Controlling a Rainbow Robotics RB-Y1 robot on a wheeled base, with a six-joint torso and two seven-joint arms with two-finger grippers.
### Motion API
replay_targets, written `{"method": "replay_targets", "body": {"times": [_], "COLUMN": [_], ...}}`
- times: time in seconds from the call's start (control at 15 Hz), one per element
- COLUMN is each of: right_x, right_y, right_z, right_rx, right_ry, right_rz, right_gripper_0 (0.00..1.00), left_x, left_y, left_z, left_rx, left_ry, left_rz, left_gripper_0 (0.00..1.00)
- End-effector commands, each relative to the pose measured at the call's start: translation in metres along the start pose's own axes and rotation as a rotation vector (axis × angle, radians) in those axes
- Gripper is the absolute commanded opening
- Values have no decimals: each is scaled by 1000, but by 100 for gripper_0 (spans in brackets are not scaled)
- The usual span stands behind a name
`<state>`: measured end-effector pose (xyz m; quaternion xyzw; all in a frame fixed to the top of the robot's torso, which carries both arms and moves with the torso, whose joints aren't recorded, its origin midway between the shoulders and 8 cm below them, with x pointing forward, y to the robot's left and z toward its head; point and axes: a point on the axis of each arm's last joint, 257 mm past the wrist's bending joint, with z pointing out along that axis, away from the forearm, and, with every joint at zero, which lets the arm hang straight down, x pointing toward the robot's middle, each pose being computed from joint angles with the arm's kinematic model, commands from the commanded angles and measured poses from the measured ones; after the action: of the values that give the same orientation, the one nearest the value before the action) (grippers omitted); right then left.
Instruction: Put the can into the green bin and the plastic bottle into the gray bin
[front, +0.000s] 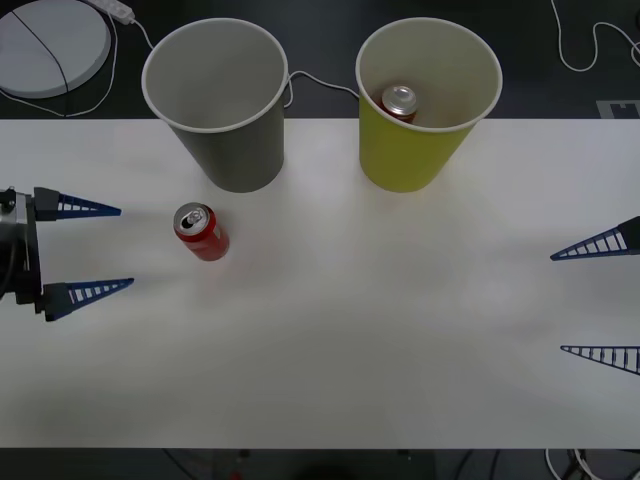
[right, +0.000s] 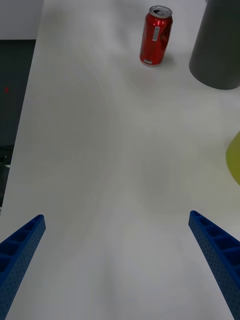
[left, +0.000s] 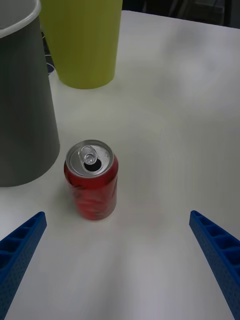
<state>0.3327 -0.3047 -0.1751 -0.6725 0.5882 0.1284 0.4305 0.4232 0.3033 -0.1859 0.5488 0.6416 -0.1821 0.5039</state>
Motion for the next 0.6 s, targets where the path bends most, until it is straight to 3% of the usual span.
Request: {"method": "replay_targets", "body": {"times": [0.07, 0.27, 0.47, 0.6], "right_x": [0, 0, 0, 0], "right_y": [0, 0, 0, 0], "right_z": [0, 0, 0, 0], "right_rx": [0, 0, 0, 0], "right_ry": [0, 0, 0, 0], "right_rz": [0, 0, 0, 0], "right_gripper_0": [100, 100, 100, 100], "left_x": [9, 20, 27, 34], "left_y": [3, 1, -2, -4], "left_z": [3, 12, 23, 28], "left_rx": [-36, -69, -108, -133], "left_ry": [-25, -64, -123, -148], "left_rz": [7, -17, -89, -85], "left_gripper_0": [100, 100, 100, 100]}}
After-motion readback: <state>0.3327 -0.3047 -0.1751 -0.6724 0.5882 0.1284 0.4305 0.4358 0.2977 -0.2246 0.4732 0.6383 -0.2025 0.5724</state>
